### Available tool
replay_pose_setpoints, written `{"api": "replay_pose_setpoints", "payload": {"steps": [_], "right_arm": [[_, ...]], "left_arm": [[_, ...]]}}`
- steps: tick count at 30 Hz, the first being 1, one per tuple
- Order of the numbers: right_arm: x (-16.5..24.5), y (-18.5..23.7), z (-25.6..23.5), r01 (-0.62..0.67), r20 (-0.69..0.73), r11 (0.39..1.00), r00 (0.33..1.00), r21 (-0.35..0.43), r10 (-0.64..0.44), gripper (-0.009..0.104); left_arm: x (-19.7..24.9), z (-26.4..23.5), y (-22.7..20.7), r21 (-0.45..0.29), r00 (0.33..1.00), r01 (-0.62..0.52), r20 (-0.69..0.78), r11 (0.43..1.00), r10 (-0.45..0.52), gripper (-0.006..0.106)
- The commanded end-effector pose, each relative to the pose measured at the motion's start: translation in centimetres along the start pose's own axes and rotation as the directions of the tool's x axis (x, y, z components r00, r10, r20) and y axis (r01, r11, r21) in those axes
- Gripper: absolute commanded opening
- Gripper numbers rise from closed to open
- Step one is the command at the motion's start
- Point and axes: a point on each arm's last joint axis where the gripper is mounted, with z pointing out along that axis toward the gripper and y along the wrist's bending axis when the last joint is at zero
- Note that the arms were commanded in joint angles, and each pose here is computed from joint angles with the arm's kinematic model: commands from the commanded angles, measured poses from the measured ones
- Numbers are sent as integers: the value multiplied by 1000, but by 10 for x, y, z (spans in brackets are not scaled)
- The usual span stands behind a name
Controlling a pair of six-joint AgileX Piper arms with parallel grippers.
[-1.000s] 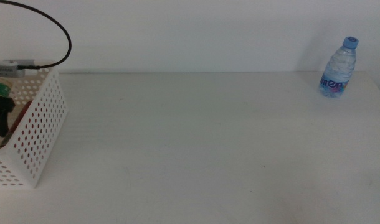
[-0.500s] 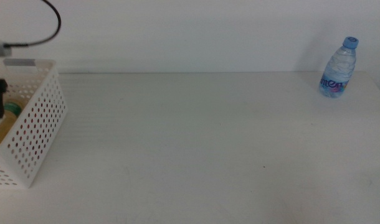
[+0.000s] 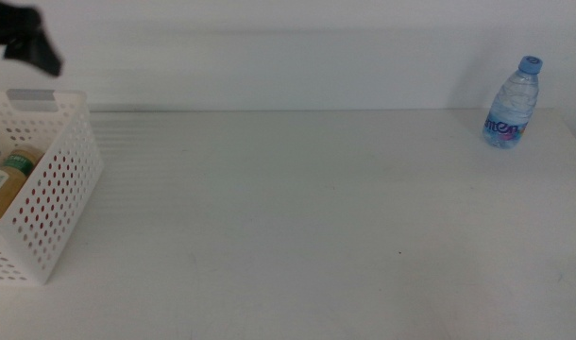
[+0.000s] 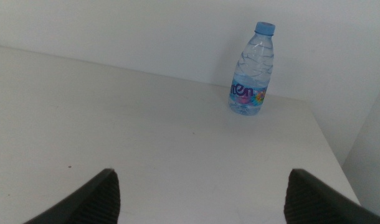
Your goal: Use arms to grab the bottles and put them into the dustbin to the left of the table.
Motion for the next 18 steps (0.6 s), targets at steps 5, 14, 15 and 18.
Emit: {"api": "replay_pose_setpoints", "payload": {"steps": [5, 14, 15, 18], "right_arm": [[-11, -2, -3, 15, 110, 1000, 994, 21, -17, 79], [-11, -2, -3, 15, 110, 1000, 994, 21, -17, 79], [-11, -2, -3, 15, 110, 1000, 994, 21, -17, 79], [-11, -2, -3, 15, 110, 1000, 994, 21, -17, 79]], "left_arm": [[21, -66, -72, 44, 919, -201, 354, 979, 173, 90], [89, -96, -121, 100, 797, -337, 560, 936, 227, 90], [96, -95, -124, 119, 796, -343, 564, 932, 220, 90], [111, -94, -126, 137, 800, -353, 557, 925, 223, 90]]}}
